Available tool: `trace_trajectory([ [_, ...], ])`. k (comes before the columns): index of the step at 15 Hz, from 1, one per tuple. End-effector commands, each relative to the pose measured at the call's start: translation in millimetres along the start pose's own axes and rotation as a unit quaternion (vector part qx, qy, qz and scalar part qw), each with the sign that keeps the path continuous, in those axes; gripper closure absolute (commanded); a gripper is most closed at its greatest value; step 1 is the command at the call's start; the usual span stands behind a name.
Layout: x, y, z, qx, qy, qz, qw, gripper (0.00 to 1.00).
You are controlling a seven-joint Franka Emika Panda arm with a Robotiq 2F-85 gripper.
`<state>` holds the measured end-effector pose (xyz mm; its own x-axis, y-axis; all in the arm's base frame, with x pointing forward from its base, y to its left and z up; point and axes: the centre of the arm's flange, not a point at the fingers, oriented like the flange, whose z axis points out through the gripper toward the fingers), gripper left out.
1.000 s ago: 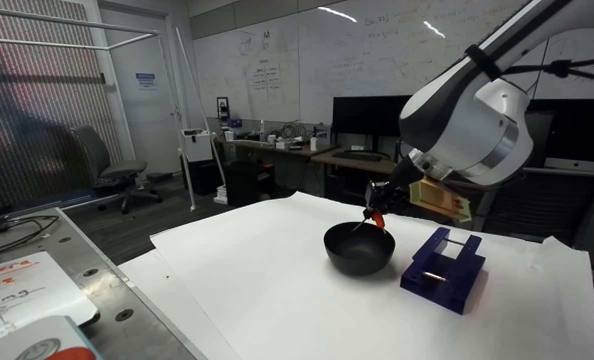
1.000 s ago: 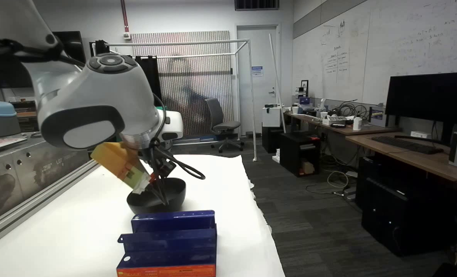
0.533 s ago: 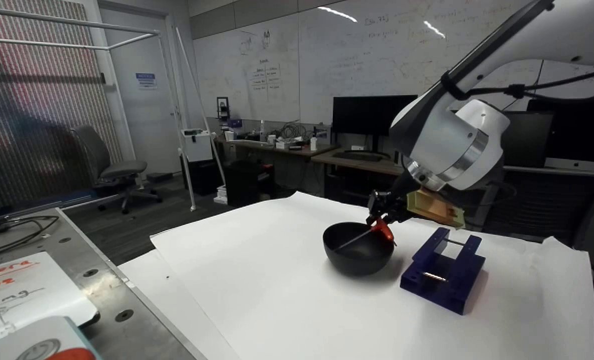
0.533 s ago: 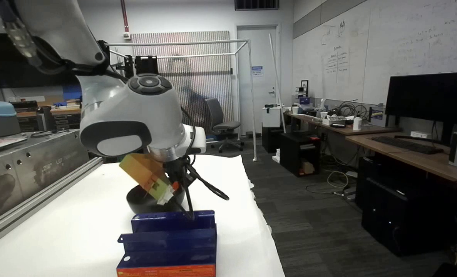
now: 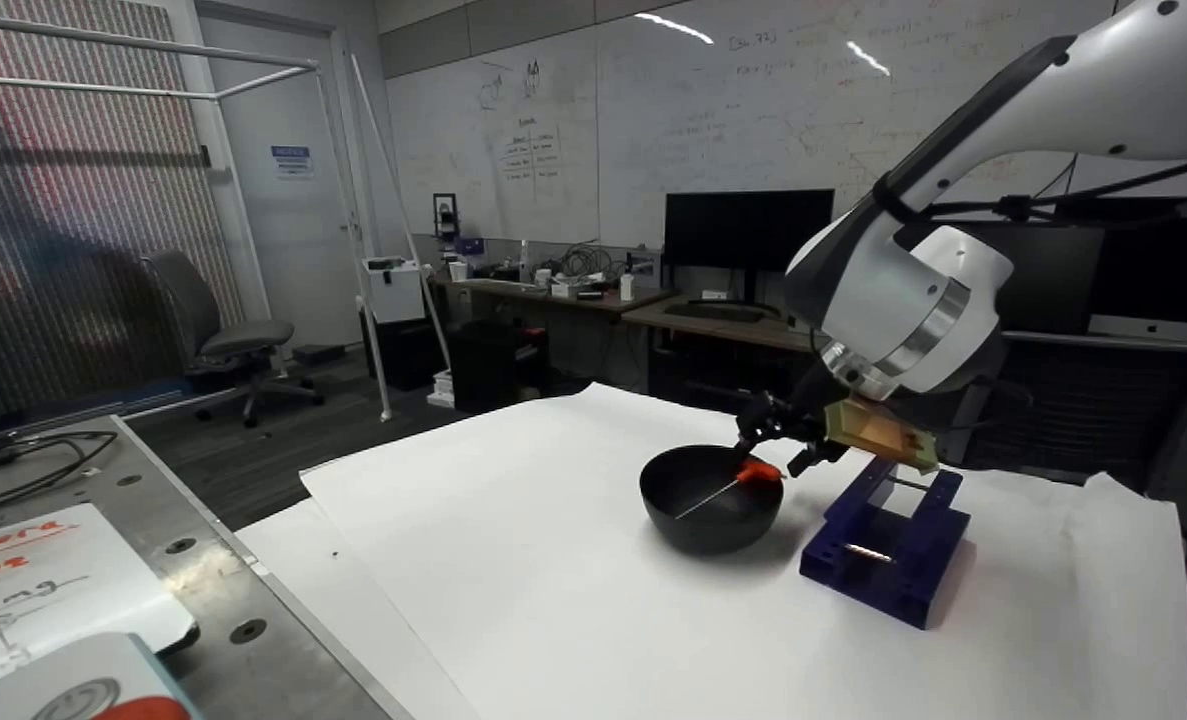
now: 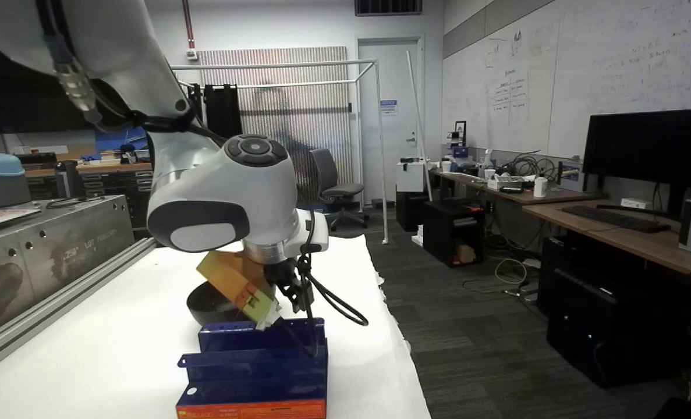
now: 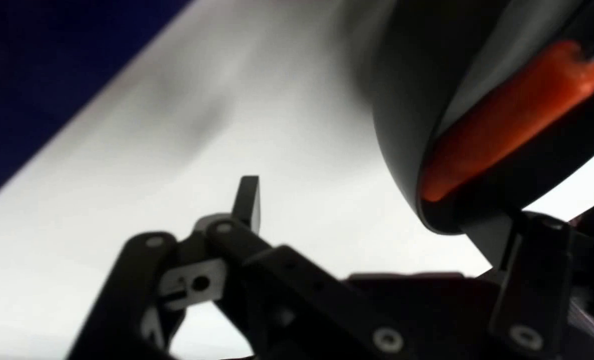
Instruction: Put the orange object in the black bowl
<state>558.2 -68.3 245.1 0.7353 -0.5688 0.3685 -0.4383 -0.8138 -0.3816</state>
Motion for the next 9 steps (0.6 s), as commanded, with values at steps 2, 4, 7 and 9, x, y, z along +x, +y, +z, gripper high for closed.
trace_trajectory([
  [2,-16,-20,-62,0.005,0.021,-0.028,0.9994,0.0],
  [4,-24,-29,-89,-0.014,0.028,-0.037,0.9988,0.0],
  [7,-45,-35,-119,-0.062,0.004,-0.05,0.9968,0.0],
  [9,-64,-24,-120,-0.094,-0.033,-0.055,0.9935,0.0],
])
